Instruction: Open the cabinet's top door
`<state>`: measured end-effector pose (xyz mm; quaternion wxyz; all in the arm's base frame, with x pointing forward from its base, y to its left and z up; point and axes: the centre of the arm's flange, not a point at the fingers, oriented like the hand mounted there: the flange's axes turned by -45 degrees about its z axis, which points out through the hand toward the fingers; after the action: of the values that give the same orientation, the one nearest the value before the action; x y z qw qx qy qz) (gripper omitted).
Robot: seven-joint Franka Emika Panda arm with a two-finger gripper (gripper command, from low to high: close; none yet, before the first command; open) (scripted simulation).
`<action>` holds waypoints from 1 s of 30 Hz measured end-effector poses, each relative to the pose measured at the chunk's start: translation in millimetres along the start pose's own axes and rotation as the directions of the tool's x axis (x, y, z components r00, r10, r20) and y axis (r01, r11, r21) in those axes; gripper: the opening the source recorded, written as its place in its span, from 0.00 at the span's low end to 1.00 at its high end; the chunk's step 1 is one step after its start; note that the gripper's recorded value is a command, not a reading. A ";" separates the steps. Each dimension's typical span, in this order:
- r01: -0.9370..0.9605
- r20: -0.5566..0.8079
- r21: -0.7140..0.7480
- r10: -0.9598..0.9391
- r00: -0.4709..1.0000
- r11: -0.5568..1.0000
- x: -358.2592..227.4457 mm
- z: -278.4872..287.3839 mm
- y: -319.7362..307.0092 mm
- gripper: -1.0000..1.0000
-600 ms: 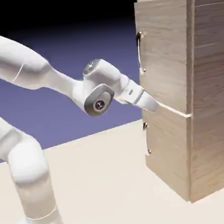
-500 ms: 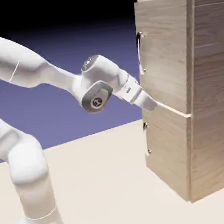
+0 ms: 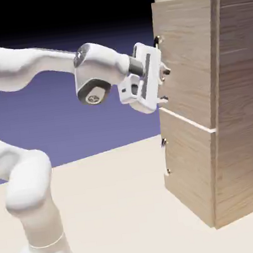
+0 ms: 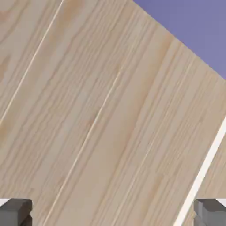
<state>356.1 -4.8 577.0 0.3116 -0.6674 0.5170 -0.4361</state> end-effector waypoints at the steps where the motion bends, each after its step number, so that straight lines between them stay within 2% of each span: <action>1: -0.062 -0.005 0.015 0.062 0.998 0.998 -0.7 -3.6 -2.7 0.50; 8: -0.463 0.013 0.125 0.465 0.885 0.877 -11.8 -24.8 -17.9 0.50; 16: -0.805 0.132 0.201 0.798 0.587 0.559 -36.5 -37.7 -28.0 0.50; 23: -0.964 0.274 0.182 0.931 0.241 0.196 -66.1 -36.3 -30.1 0.50; 30: -0.982 0.395 0.079 0.910 -0.129 -0.173 -99.8 -21.5 -25.6 0.50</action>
<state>338.8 98.9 582.3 0.6944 -0.0266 0.7155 -0.0711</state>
